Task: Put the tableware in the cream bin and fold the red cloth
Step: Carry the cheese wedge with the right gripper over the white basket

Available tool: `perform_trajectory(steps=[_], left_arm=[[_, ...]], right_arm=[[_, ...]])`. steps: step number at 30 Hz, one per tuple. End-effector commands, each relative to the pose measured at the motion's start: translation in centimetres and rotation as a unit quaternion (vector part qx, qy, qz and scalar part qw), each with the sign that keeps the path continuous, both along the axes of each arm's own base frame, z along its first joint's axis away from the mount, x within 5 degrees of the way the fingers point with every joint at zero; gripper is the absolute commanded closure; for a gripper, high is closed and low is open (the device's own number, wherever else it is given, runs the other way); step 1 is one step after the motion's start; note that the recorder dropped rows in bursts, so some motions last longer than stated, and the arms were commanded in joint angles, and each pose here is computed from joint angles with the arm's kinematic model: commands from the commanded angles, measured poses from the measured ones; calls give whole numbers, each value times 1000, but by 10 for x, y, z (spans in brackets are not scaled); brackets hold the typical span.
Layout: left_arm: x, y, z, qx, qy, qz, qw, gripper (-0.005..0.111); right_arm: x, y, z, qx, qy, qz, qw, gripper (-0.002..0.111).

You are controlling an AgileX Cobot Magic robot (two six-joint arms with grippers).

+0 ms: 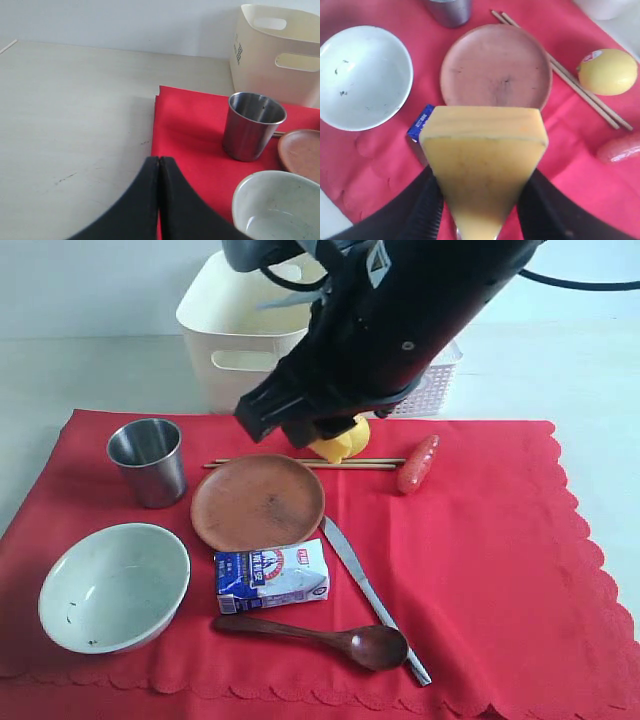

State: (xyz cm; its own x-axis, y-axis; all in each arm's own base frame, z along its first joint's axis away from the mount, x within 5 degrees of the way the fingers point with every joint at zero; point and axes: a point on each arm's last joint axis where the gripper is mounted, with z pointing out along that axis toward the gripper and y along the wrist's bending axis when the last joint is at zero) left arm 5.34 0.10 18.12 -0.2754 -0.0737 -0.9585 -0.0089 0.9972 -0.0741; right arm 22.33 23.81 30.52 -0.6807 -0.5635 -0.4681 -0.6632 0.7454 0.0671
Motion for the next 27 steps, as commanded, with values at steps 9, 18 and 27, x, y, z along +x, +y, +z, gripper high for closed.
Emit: perform_trajectory(steps=[9, 18, 27], left_arm=[[0, 0, 0, -3, -6, 1, 1000, 107], [0, 0, 0, -3, -6, 1, 1000, 107], [0, 0, 0, -3, -6, 1, 1000, 107]], right_arm=[[39, -31, 10, 37, -62, -55, 996, 108], [67, -58, 17, 69, -106, -114, 985, 108], [97, -80, 7, 78, -127, -164, 975, 108]])
